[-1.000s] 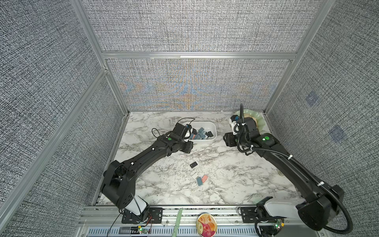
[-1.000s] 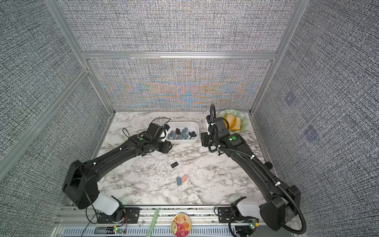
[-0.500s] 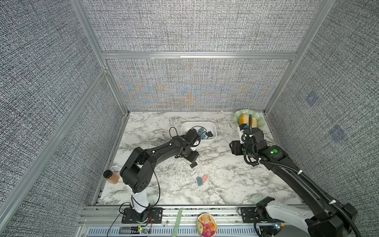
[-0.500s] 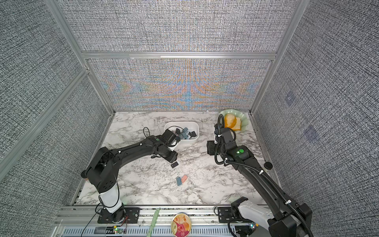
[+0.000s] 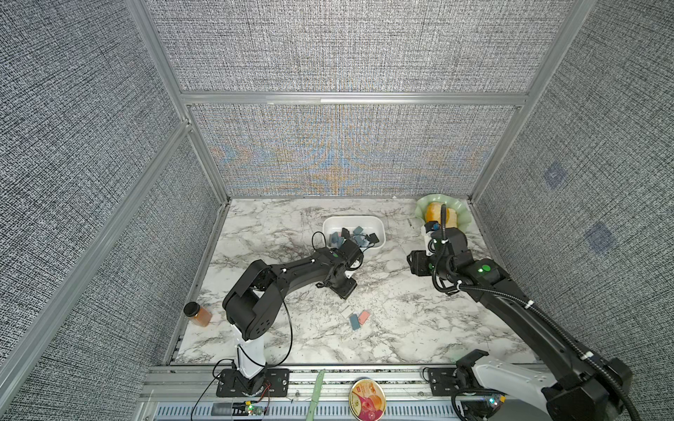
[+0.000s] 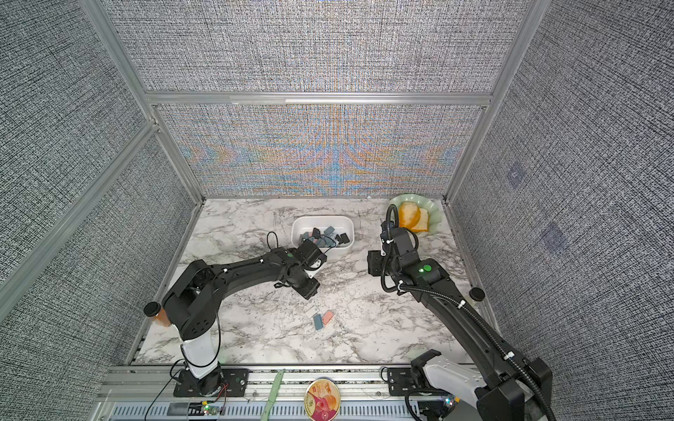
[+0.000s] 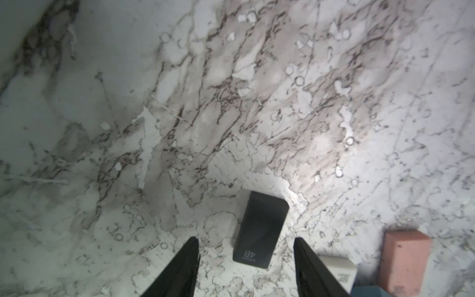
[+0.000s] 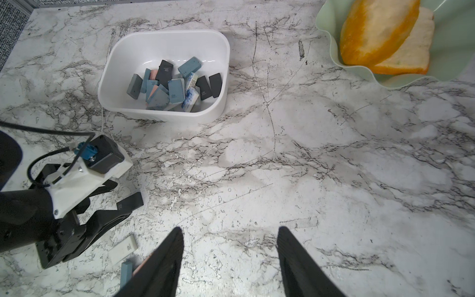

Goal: Put the eraser in the storage box
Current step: Pick up the eraser from the center of the board.

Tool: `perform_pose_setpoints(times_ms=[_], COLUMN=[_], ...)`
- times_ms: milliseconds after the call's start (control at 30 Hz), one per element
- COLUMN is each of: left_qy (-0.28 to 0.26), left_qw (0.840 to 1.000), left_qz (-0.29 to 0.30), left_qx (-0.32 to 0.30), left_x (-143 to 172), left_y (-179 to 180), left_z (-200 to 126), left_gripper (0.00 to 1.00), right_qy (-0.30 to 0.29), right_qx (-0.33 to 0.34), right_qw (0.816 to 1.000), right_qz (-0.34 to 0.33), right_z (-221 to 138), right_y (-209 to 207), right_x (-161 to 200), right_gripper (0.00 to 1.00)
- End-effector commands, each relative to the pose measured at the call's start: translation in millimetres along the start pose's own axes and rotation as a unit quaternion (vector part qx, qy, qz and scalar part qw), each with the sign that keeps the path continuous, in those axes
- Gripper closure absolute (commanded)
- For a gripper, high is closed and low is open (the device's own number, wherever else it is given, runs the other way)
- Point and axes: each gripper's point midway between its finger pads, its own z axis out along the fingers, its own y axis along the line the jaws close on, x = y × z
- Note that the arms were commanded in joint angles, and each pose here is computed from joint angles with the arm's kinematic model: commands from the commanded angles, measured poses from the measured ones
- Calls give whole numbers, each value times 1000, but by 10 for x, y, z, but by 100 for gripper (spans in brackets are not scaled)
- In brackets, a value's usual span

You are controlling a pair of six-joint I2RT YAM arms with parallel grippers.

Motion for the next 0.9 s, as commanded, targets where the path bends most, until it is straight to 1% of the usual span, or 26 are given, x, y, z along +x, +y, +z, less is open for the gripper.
perform_pose_setpoints(times_ms=[0, 300, 467, 633, 867], left_qy=[7, 16, 28, 27, 17], left_qw=[1000, 1000, 999, 999, 1000], left_qz=[8, 22, 18, 14, 9], left_qx=[0, 12, 4, 8, 12], left_x=[34, 90, 154, 168, 131], left_y=[-18, -137, -105, -131, -170], left_z=[15, 96, 178, 196, 163], left_gripper=[39, 39, 41, 48, 63], right_qy=[-7, -3, -2, -1, 1], right_qx=[-7, -8, -7, -4, -3], right_qw=[1000, 1000, 1000, 1000, 1000], right_qz=[6, 6, 7, 7, 7], right_z=[13, 23, 25, 19, 27], right_y=[33, 40, 35, 23, 20], right_x=[-43, -41, -35, -27, -19], right_gripper=[39, 39, 39, 39, 38])
